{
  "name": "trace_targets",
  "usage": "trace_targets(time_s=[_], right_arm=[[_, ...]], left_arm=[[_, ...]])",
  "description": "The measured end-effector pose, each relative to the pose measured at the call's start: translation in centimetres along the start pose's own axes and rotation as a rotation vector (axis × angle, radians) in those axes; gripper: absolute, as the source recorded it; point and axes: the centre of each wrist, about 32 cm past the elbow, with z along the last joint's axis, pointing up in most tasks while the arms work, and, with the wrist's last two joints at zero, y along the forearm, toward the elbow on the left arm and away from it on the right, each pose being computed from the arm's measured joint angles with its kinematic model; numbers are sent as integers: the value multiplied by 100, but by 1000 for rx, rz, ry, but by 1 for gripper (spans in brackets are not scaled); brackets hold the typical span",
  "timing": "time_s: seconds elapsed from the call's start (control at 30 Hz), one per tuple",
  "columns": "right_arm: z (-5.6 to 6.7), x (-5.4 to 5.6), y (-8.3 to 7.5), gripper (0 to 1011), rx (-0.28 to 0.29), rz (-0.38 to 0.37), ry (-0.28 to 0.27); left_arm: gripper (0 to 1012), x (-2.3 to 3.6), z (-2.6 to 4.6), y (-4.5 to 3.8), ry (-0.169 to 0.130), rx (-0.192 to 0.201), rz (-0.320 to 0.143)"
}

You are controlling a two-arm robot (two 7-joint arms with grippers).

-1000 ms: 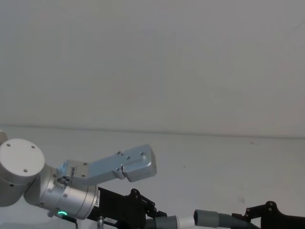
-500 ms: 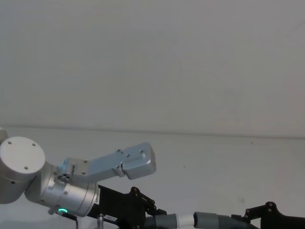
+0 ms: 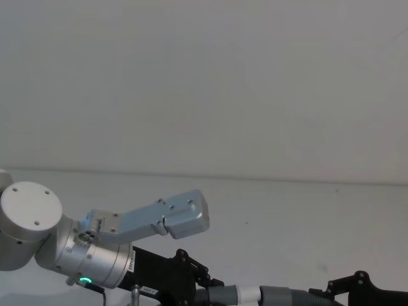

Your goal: Use both hands to pick up one end of the pipe from the table, align the ends, and insert them.

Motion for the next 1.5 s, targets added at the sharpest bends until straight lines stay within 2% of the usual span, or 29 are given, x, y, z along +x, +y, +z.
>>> trace_targets(time_s=[0.77, 1.5], right_arm=[[10, 23, 28, 204, 15, 4, 11], [40, 66, 50, 204, 51, 24, -4]], left_arm=[[327, -3, -12, -12, 4, -4, -4], [327, 56, -37, -12, -1, -12, -16]])
